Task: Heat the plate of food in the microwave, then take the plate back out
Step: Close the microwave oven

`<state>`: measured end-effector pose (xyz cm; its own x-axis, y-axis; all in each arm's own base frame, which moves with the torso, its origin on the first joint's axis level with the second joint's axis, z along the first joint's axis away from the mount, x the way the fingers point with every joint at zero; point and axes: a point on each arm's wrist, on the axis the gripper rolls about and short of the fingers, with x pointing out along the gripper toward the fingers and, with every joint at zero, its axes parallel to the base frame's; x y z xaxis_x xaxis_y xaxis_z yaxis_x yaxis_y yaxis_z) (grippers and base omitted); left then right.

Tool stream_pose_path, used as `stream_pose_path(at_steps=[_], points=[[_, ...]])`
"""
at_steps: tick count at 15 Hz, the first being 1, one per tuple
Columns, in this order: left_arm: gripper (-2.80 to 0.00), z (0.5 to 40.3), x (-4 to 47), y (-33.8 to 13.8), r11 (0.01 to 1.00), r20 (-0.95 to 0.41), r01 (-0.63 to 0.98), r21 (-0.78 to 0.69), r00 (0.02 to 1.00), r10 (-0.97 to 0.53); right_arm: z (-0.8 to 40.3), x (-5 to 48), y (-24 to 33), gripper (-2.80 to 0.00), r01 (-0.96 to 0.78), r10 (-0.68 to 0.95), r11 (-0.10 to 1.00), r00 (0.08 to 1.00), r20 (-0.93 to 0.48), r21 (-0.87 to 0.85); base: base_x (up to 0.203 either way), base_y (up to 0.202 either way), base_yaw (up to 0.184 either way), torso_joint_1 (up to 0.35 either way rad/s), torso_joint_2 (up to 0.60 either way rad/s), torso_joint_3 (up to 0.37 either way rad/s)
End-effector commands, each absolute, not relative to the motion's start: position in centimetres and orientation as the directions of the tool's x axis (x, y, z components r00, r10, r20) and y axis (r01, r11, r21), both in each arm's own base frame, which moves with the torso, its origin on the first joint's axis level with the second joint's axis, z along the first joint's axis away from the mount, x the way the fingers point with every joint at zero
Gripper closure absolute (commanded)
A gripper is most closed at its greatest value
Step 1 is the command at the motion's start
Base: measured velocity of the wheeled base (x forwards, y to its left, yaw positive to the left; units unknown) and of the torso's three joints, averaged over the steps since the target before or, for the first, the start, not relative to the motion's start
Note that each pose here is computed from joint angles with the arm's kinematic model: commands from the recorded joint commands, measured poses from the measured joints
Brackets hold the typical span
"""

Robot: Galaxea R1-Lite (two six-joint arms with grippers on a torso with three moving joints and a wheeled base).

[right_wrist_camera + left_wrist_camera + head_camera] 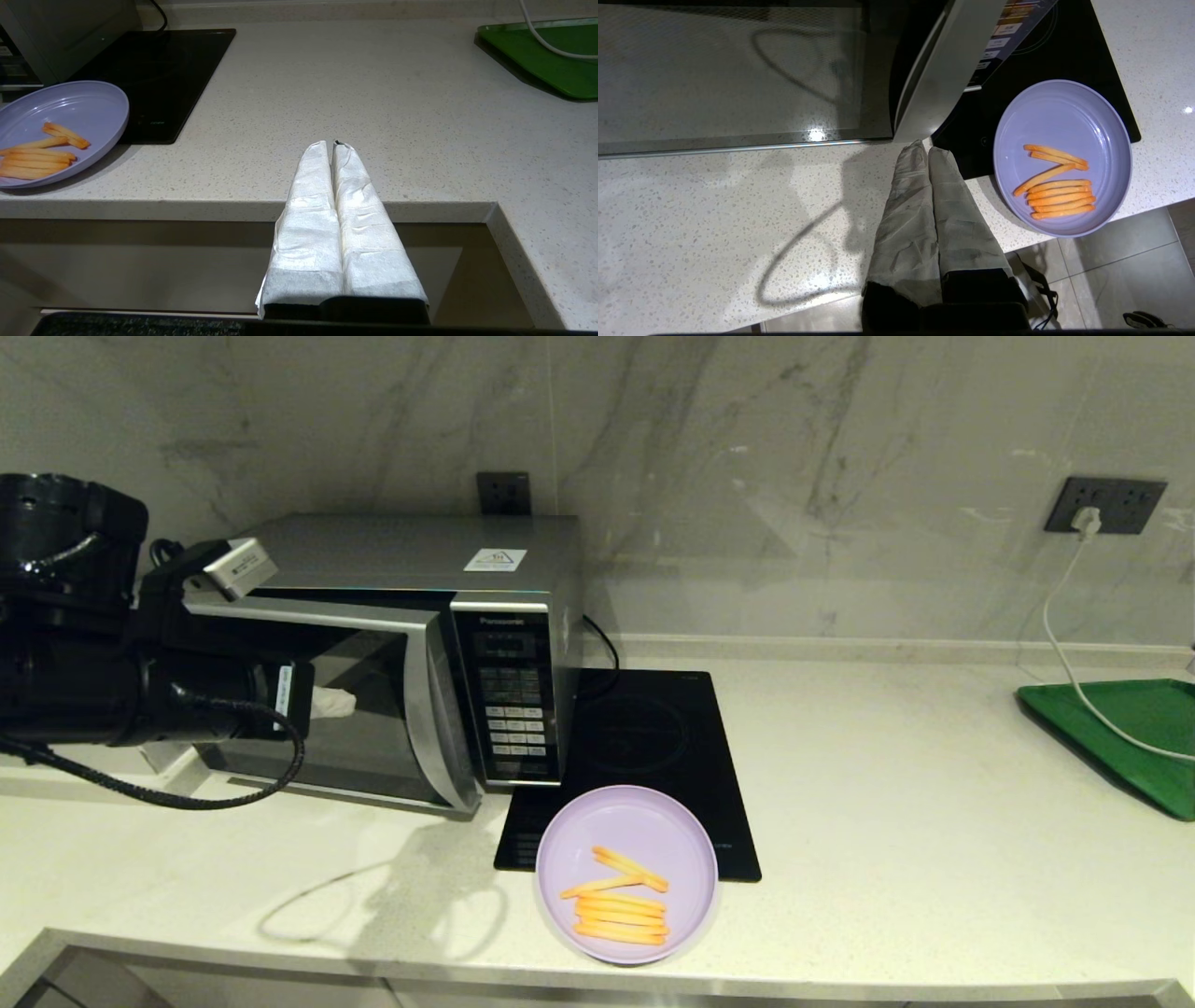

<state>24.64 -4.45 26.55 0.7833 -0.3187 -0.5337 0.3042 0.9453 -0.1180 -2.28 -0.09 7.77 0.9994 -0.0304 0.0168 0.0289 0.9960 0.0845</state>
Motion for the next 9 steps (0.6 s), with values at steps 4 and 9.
stream_pose_path(at_steps=[4,9], points=[[0.00,26.0,25.9,-4.9,0.938,-0.547,0.333,-0.097,0.769,-0.330,7.8,-2.3,-0.1,0.00,0.029,-0.031,0.996,0.999,0.017,0.085,0.000,0.000,0.000,0.000,0.00,0.000],[0.00,25.4,27.2,-5.3,0.926,-0.541,0.363,-0.106,0.760,-0.360,7.8,-2.3,-0.1,0.00,0.029,-0.031,0.996,0.999,0.017,0.085,0.000,0.000,0.000,0.000,0.00,0.000]])
